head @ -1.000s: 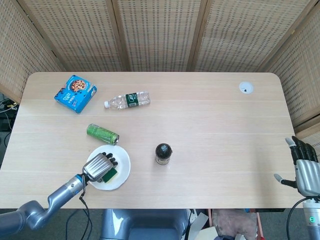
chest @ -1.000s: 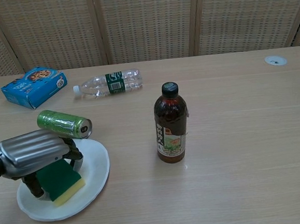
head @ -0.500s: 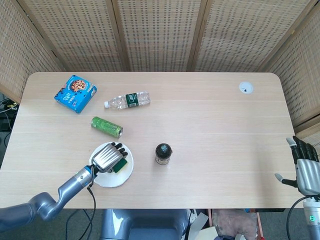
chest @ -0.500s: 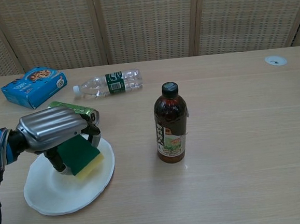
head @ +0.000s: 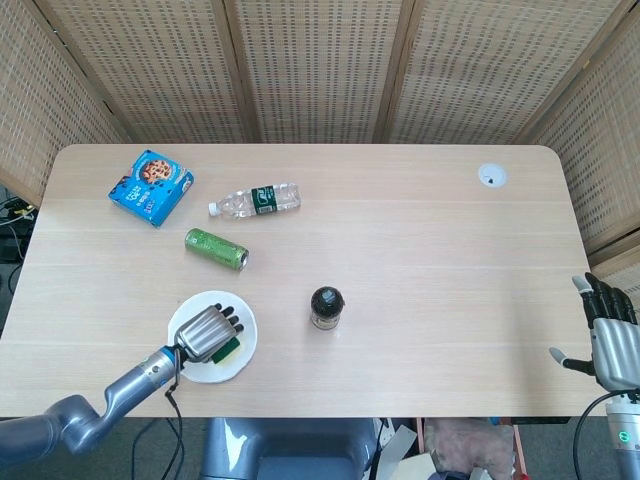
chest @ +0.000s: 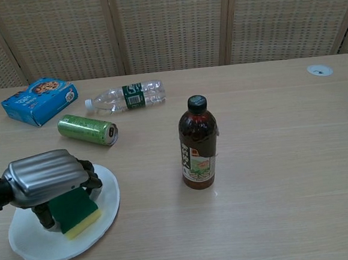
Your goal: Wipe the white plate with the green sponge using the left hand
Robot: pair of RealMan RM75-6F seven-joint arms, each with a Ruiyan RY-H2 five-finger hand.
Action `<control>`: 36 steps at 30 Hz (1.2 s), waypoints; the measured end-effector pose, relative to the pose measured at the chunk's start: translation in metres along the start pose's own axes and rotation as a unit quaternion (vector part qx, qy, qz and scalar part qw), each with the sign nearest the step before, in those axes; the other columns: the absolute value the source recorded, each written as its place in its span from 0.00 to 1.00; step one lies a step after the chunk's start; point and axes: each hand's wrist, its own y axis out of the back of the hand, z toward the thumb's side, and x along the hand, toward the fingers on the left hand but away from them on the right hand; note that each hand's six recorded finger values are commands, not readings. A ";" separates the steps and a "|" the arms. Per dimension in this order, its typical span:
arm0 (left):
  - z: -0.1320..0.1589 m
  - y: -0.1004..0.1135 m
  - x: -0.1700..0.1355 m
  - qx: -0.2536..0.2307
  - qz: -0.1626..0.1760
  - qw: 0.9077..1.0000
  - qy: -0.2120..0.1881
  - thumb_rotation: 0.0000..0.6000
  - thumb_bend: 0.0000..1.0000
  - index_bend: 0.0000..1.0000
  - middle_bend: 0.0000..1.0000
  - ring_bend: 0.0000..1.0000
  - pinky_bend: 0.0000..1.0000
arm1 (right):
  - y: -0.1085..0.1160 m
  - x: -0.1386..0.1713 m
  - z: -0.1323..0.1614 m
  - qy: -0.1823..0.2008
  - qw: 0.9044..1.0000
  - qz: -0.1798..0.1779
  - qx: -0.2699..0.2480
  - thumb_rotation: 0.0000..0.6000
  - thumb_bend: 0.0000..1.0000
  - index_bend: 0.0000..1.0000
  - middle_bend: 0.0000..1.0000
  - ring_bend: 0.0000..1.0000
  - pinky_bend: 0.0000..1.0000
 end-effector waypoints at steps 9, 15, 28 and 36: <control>-0.015 0.016 -0.020 -0.017 0.027 0.999 0.003 1.00 0.11 0.57 0.45 0.29 0.46 | 0.001 0.000 0.000 -0.001 1.000 -0.001 -0.002 1.00 0.00 0.00 0.00 0.00 0.00; -0.016 -0.006 -0.020 -0.005 -0.025 1.000 0.005 1.00 0.12 0.57 0.45 0.29 0.46 | 0.002 0.000 -0.001 -0.003 1.000 0.000 -0.004 1.00 0.00 0.00 0.00 0.00 0.00; -0.009 0.003 0.021 -0.002 -0.014 1.000 0.014 1.00 0.12 0.57 0.45 0.29 0.46 | 0.002 -0.002 -0.004 -0.006 1.000 0.002 -0.006 1.00 0.00 0.00 0.00 0.00 0.00; -0.010 0.038 0.045 -0.017 0.039 0.999 0.031 1.00 0.13 0.57 0.45 0.29 0.46 | 0.001 -0.003 -0.005 -0.008 1.000 0.004 -0.003 1.00 0.00 0.00 0.00 0.00 0.00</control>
